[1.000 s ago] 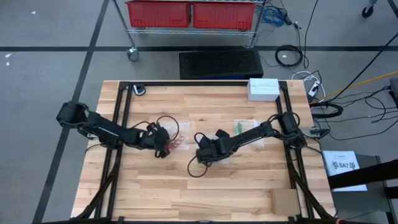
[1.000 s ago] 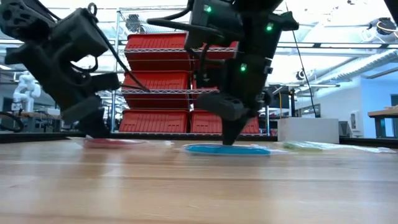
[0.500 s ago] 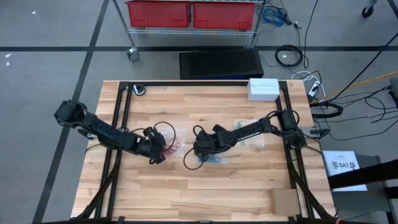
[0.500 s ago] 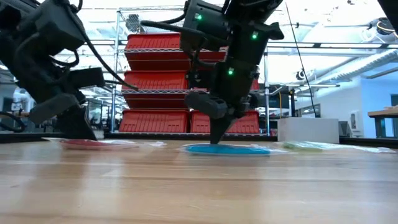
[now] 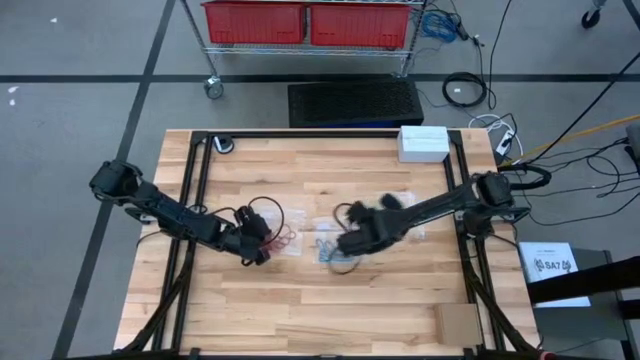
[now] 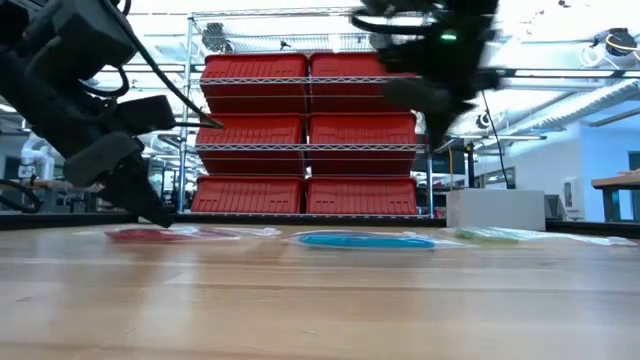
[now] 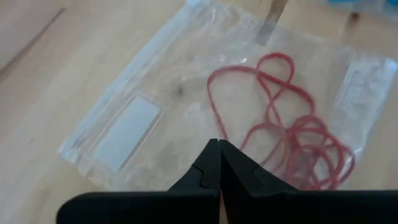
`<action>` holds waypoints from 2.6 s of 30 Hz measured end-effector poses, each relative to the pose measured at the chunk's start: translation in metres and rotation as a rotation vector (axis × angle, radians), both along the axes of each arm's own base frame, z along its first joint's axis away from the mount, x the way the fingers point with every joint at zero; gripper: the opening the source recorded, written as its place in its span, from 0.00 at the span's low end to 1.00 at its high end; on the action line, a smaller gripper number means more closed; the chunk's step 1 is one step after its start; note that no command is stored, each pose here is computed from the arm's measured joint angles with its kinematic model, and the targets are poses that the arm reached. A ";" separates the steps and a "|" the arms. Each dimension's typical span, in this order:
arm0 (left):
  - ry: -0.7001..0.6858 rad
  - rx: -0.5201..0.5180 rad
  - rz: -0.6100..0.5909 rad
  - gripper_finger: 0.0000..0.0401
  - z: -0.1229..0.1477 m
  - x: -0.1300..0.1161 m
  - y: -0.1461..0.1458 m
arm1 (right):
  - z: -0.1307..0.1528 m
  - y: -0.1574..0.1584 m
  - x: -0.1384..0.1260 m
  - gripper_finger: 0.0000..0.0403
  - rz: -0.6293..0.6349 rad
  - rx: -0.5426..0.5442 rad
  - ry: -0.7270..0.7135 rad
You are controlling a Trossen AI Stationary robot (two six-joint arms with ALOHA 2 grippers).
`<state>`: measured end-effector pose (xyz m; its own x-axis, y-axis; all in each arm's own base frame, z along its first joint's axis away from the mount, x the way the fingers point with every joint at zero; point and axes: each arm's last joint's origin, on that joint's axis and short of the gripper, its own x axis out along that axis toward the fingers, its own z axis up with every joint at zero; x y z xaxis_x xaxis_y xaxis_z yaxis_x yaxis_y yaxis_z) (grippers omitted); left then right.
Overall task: Sort rubber bands
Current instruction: Move the zip bags to the center of the table
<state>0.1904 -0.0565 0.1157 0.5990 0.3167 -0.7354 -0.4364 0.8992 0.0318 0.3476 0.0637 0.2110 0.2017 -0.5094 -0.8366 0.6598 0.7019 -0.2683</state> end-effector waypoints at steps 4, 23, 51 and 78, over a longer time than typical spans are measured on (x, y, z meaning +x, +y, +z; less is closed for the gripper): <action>-0.029 0.002 0.007 0.01 0.003 0.001 0.000 | -0.005 -0.003 -0.044 0.00 -0.297 -0.037 0.070; -0.207 -0.015 -0.040 0.01 0.040 -0.004 0.002 | -0.085 -0.002 -0.091 0.00 -0.013 0.240 0.053; -0.210 -0.056 0.035 0.01 0.042 -0.004 0.015 | -0.082 -0.019 -0.148 0.00 -0.824 0.197 -0.089; -0.186 -0.031 -0.025 0.01 0.042 -0.004 0.015 | -0.077 0.002 -0.128 0.00 0.351 0.175 0.263</action>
